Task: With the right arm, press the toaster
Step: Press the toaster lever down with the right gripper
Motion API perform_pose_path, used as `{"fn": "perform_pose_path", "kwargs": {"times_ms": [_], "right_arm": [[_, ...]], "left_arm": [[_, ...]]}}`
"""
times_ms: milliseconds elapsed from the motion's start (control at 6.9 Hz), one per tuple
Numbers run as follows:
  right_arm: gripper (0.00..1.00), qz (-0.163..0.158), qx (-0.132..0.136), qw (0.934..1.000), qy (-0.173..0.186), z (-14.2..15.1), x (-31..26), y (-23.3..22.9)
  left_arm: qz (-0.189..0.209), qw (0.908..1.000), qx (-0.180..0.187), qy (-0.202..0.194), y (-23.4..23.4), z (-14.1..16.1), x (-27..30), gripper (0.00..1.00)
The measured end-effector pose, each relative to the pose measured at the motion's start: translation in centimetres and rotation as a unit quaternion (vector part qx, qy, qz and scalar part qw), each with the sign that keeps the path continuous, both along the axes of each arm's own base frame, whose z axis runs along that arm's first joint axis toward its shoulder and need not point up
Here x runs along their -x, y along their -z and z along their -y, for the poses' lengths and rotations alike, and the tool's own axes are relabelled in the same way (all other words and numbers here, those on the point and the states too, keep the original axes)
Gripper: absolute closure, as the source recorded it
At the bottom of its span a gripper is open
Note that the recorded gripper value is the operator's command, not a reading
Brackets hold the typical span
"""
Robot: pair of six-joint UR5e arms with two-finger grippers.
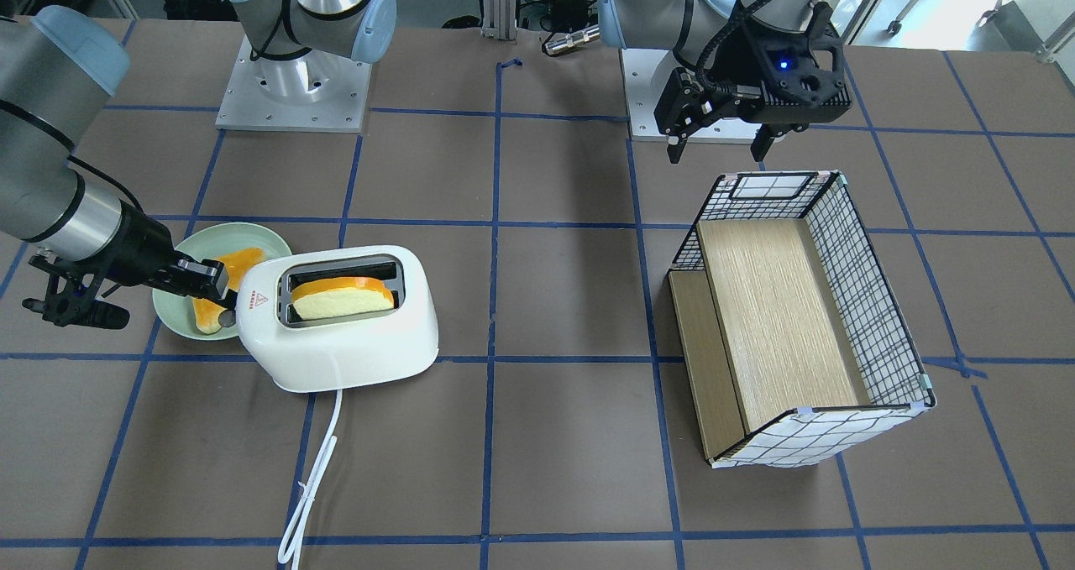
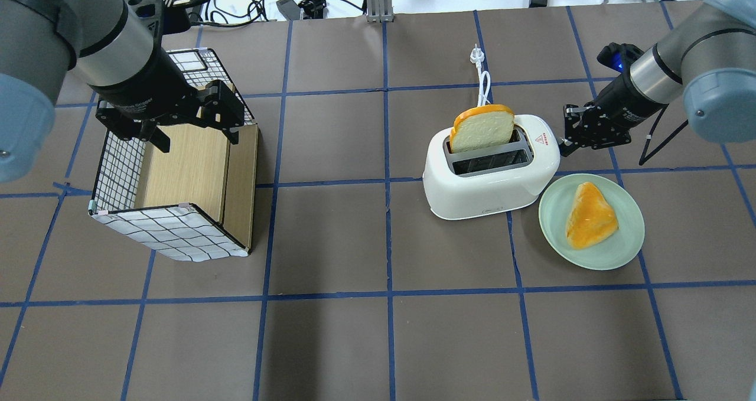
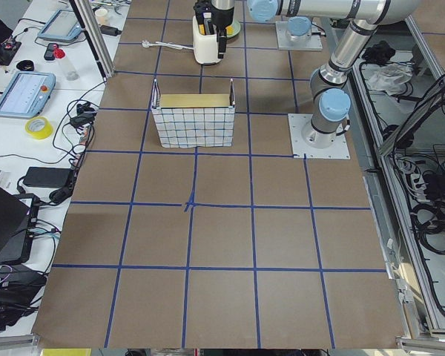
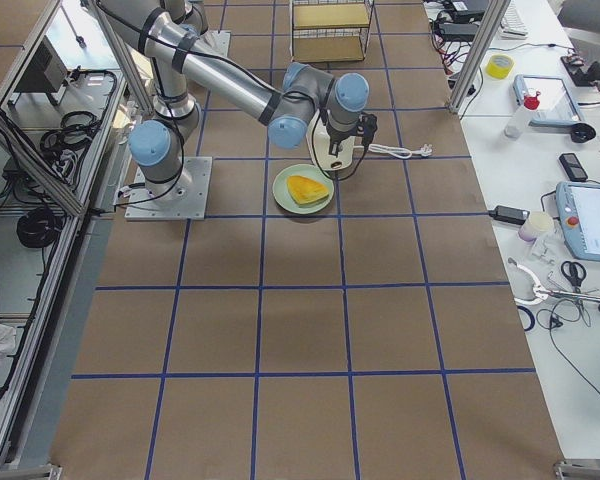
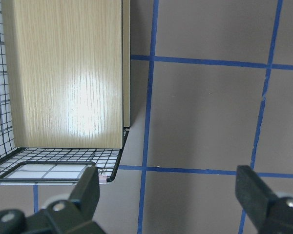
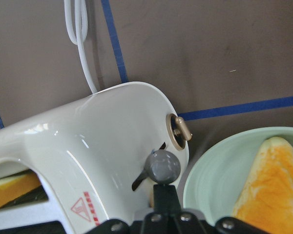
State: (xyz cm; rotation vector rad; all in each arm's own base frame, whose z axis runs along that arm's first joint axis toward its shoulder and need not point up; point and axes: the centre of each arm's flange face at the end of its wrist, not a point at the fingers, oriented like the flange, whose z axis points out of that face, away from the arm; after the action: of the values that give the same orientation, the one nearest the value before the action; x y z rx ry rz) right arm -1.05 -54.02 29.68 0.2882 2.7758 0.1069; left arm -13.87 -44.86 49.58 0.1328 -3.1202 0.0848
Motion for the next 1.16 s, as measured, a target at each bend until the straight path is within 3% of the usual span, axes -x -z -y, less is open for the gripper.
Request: {"fn": "perform_pose_path", "kwargs": {"times_ms": [1159], "right_arm": [[1.0,0.002,-0.004,1.0,0.0,0.8,0.3,2.3]], "left_arm": [[0.0,1.0,0.0,0.0,0.0,0.0,0.0,0.0]]}}
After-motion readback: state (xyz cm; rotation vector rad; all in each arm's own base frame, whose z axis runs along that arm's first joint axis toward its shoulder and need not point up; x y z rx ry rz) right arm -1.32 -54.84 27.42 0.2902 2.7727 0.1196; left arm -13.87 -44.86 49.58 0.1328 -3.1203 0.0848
